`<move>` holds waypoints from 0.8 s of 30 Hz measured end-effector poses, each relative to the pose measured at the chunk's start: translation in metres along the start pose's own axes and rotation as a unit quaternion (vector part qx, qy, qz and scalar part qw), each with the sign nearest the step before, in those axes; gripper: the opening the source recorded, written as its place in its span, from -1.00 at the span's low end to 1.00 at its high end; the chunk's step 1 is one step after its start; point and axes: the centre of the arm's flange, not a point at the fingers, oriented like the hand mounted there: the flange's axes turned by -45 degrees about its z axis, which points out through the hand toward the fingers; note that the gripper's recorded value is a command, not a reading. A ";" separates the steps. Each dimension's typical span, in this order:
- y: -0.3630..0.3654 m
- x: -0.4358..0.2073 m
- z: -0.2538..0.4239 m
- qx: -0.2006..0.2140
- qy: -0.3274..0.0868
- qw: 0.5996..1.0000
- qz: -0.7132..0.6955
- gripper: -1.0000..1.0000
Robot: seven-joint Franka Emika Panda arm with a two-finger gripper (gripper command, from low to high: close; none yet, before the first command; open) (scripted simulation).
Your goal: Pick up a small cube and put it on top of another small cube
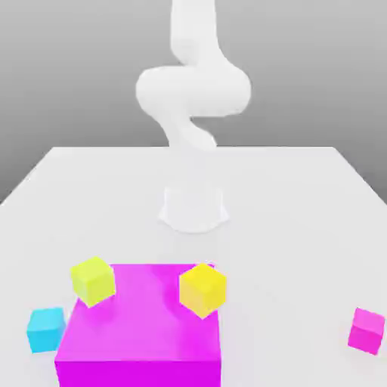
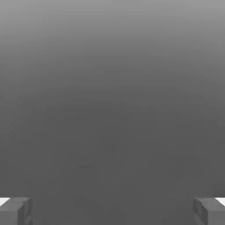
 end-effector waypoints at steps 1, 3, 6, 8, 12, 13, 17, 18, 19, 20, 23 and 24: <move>0.008 0.000 0.022 -0.011 -0.014 1.000 0.023 0.00; 0.025 -0.004 0.063 -0.032 -0.041 0.996 0.068 0.00; 0.054 -0.016 0.120 -0.063 -0.078 0.986 0.135 0.00; 0.075 -0.028 0.156 -0.083 -0.101 0.975 0.179 0.00; 0.119 -0.063 0.223 -0.121 -0.145 0.945 0.268 0.00; 0.131 -0.074 0.238 -0.130 -0.155 0.935 0.290 0.00; 0.177 -0.125 0.293 -0.167 -0.194 0.889 0.379 0.00; 0.190 -0.140 0.305 -0.176 -0.203 0.875 0.402 0.00; 0.203 -0.156 0.315 -0.185 -0.211 0.860 0.426 0.00; 0.215 -0.172 0.326 -0.194 -0.219 0.845 0.448 0.00; 0.233 -0.221 0.357 -0.213 -0.246 0.801 0.502 0.00; 0.238 -0.238 0.366 -0.219 -0.254 0.785 0.521 0.00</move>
